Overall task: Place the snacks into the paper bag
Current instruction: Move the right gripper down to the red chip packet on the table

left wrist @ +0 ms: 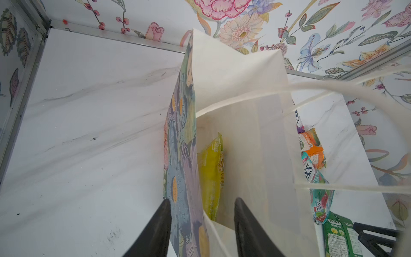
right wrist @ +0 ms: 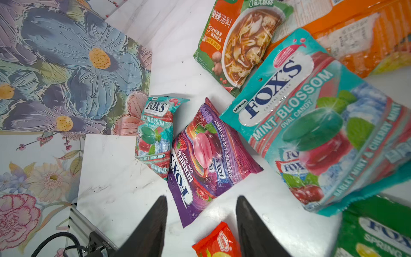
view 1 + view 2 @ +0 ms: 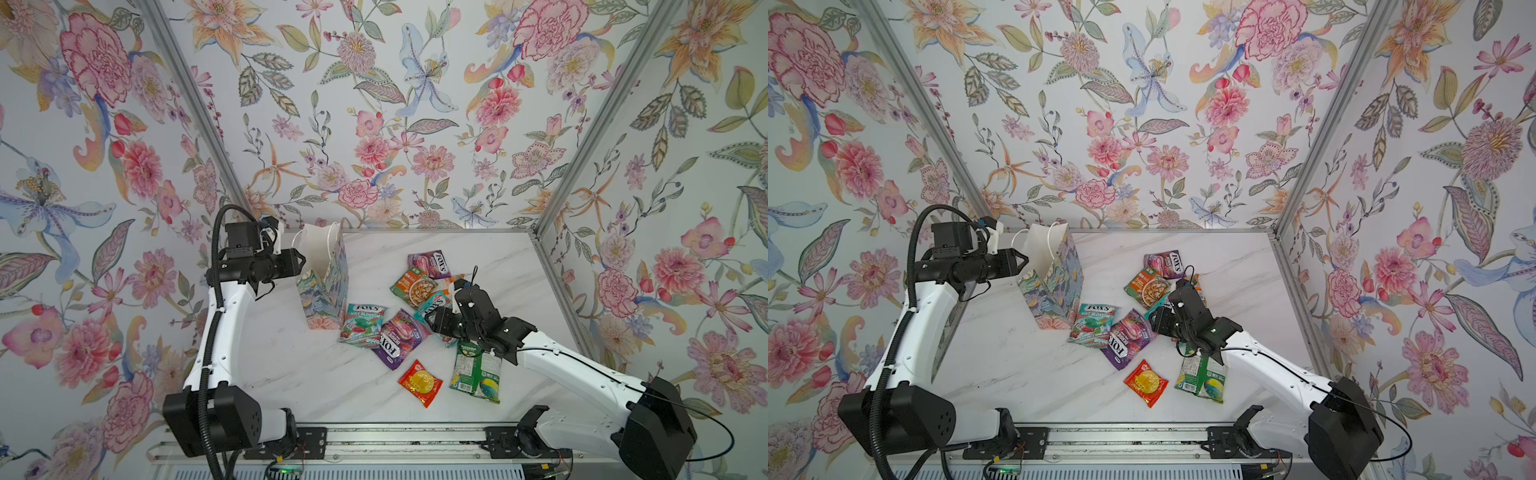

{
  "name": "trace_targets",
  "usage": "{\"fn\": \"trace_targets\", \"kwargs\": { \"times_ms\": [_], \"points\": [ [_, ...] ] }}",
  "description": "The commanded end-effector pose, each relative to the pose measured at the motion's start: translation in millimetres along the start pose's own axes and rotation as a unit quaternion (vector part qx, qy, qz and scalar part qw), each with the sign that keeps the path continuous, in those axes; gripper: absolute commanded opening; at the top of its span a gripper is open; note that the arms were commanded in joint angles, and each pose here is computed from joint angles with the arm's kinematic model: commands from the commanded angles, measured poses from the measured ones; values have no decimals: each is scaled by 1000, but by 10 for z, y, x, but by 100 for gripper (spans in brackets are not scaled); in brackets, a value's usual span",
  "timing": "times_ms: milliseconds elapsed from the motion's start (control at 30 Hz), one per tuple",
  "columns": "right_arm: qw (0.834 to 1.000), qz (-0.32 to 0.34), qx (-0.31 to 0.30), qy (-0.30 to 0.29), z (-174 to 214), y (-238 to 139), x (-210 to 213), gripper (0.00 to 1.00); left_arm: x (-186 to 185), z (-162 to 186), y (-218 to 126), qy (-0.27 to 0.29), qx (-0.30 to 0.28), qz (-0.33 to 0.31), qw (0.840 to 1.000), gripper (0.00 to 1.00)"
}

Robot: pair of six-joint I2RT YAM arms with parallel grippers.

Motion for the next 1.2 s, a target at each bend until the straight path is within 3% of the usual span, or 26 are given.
{"fn": "trace_targets", "kwargs": {
  "times_ms": [0,300,700,1167],
  "points": [
    [1000,7,9,12,40,95,-70,50,50,-53,-7,9,-2,-15,1000,43],
    [998,26,56,30,308,162,-265,45,44,-60,3,9,4,-13,1000,26],
    [984,43,174,-16,954,-5,-552,47,36,9,60,9,11,-2,1000,23],
    [977,53,208,3,1312,-18,-760,48,-12,16,71,14,16,7,1000,21]
  ]
}}
Point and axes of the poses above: each gripper's point midway between its finger pads, its own y axis out along the fingers, its own x axis along the line the jaws close on, z = x × y, the point moved 5 cm from there along -y, back along the fingers, and after that the axes turned 1 degree about -y, right-handed, at the moved point
